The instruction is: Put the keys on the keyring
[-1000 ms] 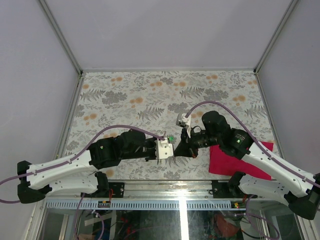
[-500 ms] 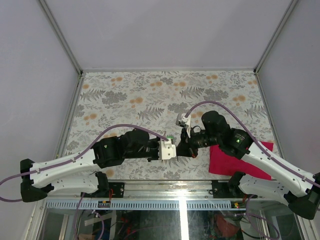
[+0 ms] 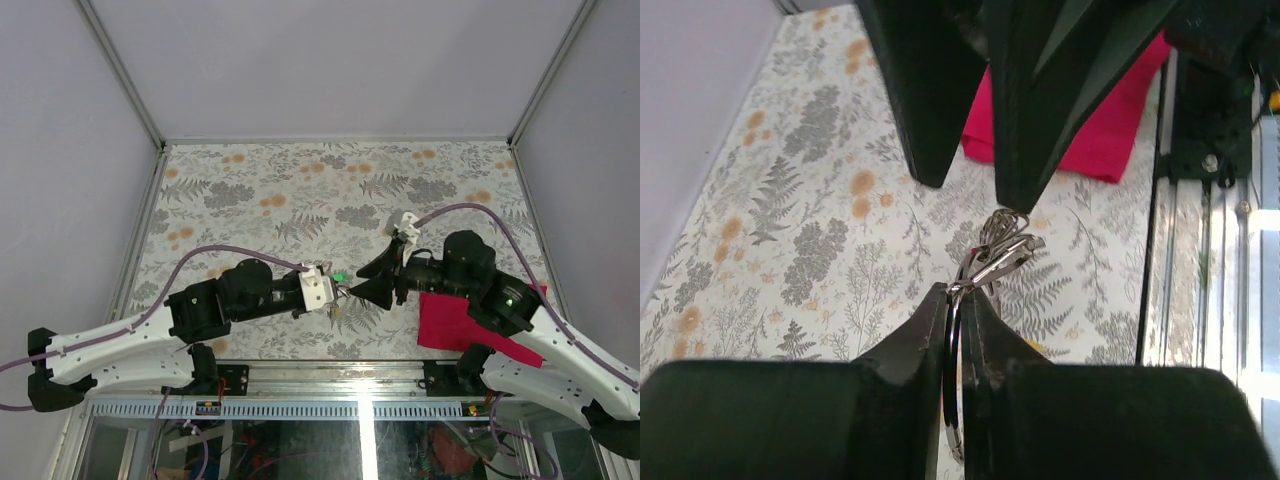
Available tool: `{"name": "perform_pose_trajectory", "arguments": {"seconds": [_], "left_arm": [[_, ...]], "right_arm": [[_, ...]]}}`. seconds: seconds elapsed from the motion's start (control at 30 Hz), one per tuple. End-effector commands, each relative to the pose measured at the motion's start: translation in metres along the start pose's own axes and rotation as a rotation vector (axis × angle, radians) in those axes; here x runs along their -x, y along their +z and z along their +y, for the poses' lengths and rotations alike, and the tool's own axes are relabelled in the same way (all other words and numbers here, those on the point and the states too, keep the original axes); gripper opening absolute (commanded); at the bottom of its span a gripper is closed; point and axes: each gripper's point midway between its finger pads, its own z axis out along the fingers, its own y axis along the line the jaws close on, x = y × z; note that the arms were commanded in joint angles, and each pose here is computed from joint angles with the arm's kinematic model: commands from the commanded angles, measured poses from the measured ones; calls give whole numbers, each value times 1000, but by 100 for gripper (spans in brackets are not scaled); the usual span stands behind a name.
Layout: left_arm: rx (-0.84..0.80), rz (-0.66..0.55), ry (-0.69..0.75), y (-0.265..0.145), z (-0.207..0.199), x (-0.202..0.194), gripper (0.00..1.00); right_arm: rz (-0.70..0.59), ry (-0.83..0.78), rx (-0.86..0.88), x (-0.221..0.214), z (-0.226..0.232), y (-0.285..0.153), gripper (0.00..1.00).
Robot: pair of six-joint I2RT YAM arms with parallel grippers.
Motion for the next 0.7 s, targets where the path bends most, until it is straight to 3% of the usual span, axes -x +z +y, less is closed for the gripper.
{"name": "perform_pose_trajectory", "arguments": {"seconds": [0.0, 0.23, 0.4, 0.67], "left_arm": [[161, -225, -103, -7, 28, 46, 0], [308, -377, -280, -18, 49, 56, 0], [378, -455, -392, -27, 61, 62, 0], [399, -453, -424, -29, 64, 61, 0]], "right_arm": [[-245, 6, -99, 48, -8, -13, 54], [-394, 161, -169, 74, -17, -20, 58], [-343, 211, -155, 74, -15, -12, 56], [-303, 138, -96, 79, -3, -9, 50]]}}
